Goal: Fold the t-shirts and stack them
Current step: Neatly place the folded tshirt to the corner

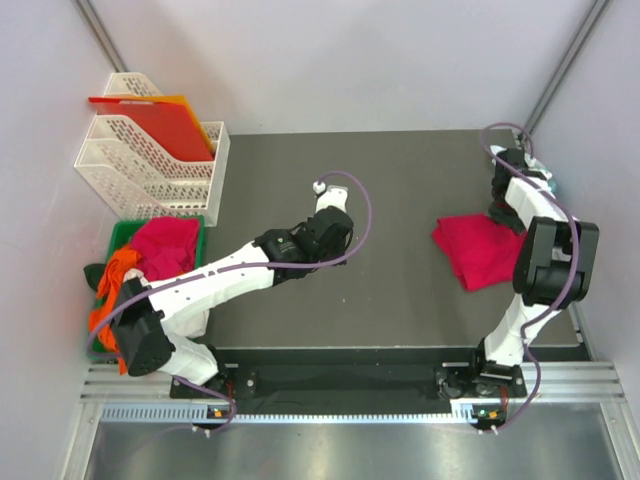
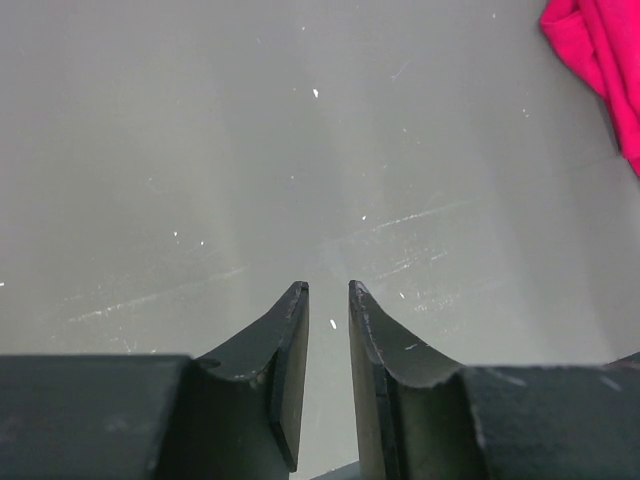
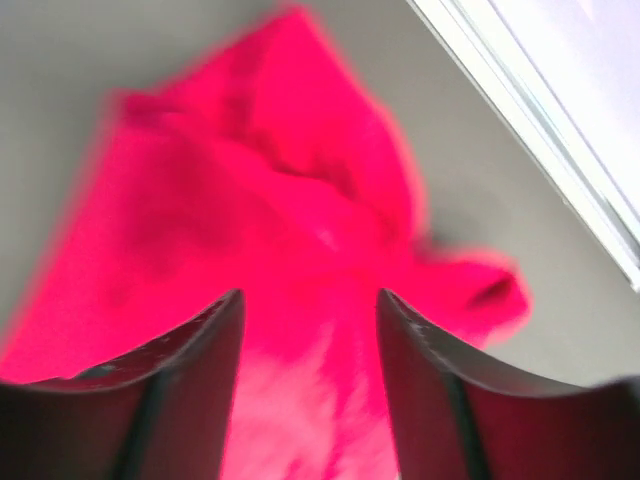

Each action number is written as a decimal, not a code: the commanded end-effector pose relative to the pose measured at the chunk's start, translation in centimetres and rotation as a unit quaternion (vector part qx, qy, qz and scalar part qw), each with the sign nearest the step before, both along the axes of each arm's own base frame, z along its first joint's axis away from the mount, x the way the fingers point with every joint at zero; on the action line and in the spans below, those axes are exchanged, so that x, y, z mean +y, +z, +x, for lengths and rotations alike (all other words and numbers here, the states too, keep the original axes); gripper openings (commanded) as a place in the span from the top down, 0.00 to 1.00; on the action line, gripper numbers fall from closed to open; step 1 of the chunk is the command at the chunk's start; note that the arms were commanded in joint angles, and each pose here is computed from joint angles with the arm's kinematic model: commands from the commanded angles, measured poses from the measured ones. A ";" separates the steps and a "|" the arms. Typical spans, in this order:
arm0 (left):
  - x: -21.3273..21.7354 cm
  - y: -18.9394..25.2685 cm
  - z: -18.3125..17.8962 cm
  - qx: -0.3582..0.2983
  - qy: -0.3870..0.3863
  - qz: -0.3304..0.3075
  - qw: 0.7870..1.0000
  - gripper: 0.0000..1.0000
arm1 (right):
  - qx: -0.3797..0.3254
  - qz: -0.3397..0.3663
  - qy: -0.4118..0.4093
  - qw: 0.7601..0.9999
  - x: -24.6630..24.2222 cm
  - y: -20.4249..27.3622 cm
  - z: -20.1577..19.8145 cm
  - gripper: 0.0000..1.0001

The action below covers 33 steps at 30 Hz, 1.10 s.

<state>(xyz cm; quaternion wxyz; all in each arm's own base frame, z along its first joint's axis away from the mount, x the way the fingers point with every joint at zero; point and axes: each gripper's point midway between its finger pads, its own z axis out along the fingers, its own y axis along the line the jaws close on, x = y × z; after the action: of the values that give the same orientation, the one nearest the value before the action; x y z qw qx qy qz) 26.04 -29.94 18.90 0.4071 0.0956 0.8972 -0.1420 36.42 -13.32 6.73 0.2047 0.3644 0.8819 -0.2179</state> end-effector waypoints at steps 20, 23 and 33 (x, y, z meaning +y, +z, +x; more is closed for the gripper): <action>-1.6 1.6 -0.1 -0.004 0.001 -0.062 0.998 0.74 | -0.160 0.196 0.302 0.919 20.7 3.0 6.1 1.00; -1.1 1.6 -0.3 -0.006 0.006 -0.062 0.998 0.74 | -0.152 0.220 0.320 0.909 23.0 1.9 6.1 1.00; -0.7 1.1 -0.2 -0.001 0.020 -0.052 0.998 0.74 | -0.104 0.211 0.301 0.924 23.3 -2.0 5.1 1.00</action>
<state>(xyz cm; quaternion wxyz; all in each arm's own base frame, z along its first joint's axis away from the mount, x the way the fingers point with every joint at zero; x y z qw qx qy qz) 25.67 -30.56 18.51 0.3976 0.0718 0.8994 -0.1666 40.04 9.94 4.10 0.2456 0.1293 0.9566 0.0888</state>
